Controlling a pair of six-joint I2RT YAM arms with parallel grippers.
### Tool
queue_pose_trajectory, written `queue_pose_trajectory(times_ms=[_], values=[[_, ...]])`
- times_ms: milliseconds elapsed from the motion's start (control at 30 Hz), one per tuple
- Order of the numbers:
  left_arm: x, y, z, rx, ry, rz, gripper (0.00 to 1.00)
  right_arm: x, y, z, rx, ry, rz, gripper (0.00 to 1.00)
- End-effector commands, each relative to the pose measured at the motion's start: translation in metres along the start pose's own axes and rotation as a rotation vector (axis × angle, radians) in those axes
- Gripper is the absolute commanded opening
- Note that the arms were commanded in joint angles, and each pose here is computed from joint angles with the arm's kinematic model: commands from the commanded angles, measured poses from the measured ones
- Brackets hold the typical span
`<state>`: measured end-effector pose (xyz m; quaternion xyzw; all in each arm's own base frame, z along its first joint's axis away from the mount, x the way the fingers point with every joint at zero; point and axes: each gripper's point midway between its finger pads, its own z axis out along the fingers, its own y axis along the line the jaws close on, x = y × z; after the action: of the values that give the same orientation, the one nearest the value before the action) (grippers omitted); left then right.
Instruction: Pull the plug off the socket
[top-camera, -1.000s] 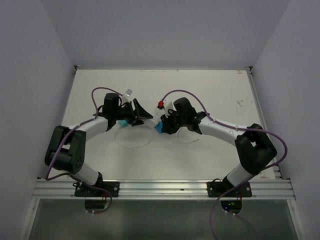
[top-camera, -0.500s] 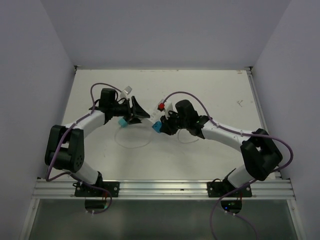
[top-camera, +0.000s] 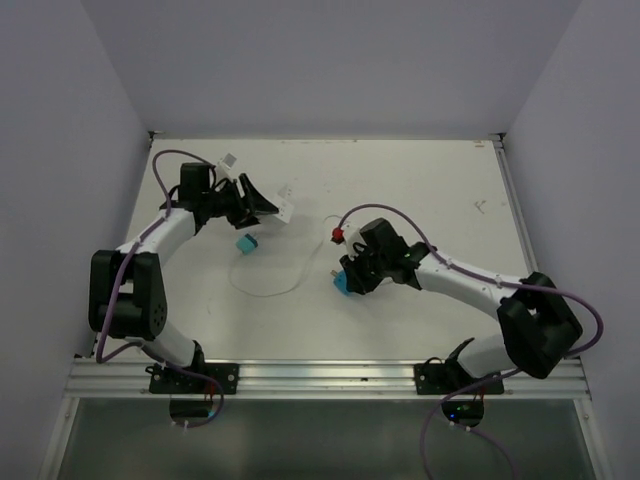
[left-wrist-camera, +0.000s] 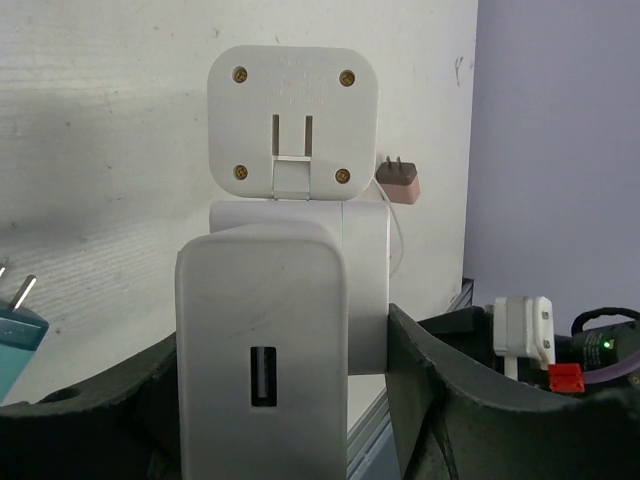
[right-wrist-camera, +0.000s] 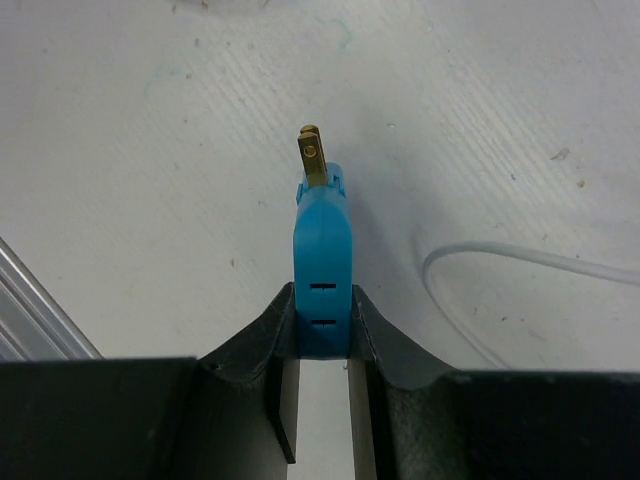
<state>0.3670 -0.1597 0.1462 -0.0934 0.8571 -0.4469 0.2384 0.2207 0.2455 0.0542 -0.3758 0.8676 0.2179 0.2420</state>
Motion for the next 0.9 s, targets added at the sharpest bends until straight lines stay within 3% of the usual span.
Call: queue_pose_trajectory(times_ms=[0, 100, 367, 633, 867], values=[[-0.02, -0.032, -0.006, 0.078, -0.042, 0.101, 0.0, -0.029, 0.001, -0.03, 0.054, -0.12, 0.039, 0.0], [-0.015, -0.034, -0.008, 0.096, -0.037, 0.11, 0.0, -0.041, -0.011, -0.042, 0.11, -0.166, 0.109, 0.0], [0.02, -0.029, -0.008, 0.122, 0.002, 0.142, 0.0, -0.058, -0.085, -0.093, 0.191, -0.366, 0.543, 0.0], [0.061, -0.034, 0.016, 0.17, 0.083, 0.197, 0.0, -0.017, -0.147, -0.11, 0.283, -0.433, 0.927, 0.0], [0.088, -0.03, 0.044, 0.189, 0.169, 0.188, 0.0, 0.018, -0.184, -0.115, 0.368, -0.483, 1.12, 0.0]])
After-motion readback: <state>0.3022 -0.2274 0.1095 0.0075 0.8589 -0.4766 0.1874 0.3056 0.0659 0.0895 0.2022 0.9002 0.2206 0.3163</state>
